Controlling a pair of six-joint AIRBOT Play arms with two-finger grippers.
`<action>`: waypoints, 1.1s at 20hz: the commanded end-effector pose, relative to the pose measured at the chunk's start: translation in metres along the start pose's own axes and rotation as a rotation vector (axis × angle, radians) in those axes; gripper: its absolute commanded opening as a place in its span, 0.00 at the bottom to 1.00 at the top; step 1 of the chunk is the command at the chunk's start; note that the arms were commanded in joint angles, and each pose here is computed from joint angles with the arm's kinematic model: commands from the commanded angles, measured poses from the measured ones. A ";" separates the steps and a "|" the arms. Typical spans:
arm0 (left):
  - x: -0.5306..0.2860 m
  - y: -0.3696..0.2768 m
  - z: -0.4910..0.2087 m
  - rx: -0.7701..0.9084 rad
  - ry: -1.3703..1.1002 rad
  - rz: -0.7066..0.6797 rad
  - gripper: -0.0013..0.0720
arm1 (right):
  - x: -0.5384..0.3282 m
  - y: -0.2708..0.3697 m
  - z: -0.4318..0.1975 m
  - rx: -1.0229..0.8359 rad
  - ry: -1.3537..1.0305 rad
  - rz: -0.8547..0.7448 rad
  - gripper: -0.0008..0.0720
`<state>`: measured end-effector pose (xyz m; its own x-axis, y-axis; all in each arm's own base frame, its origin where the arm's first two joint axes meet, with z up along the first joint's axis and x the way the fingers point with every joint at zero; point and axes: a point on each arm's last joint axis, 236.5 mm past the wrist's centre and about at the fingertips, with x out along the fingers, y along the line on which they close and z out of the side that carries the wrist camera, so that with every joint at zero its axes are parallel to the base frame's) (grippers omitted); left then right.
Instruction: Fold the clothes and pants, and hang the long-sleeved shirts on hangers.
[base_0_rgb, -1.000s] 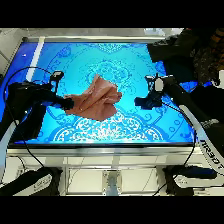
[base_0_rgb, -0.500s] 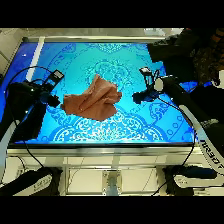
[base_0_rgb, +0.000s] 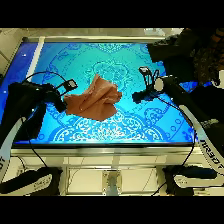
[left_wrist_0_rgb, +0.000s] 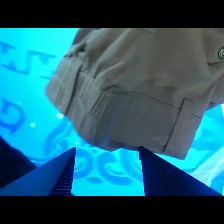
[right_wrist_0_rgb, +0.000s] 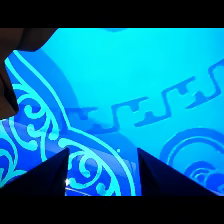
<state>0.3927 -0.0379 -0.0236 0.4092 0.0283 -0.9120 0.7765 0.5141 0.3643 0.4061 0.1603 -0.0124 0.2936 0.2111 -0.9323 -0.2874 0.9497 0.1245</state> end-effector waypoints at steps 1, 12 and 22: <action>0.016 -0.010 -0.001 0.023 0.014 -0.046 0.68 | 0.000 0.003 0.000 0.002 -0.001 0.009 0.67; 0.013 -0.001 0.041 -0.007 -0.134 0.016 0.01 | 0.000 0.003 0.001 -0.005 -0.001 0.010 0.67; -0.161 0.016 0.067 -0.007 -0.343 0.168 0.01 | -0.082 0.022 0.090 -0.248 -0.262 0.020 0.61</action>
<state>0.3940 -0.0839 0.0715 0.5861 -0.1123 -0.8024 0.7297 0.5036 0.4625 0.4441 0.1786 0.0557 0.4350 0.2822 -0.8550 -0.4615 0.8853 0.0574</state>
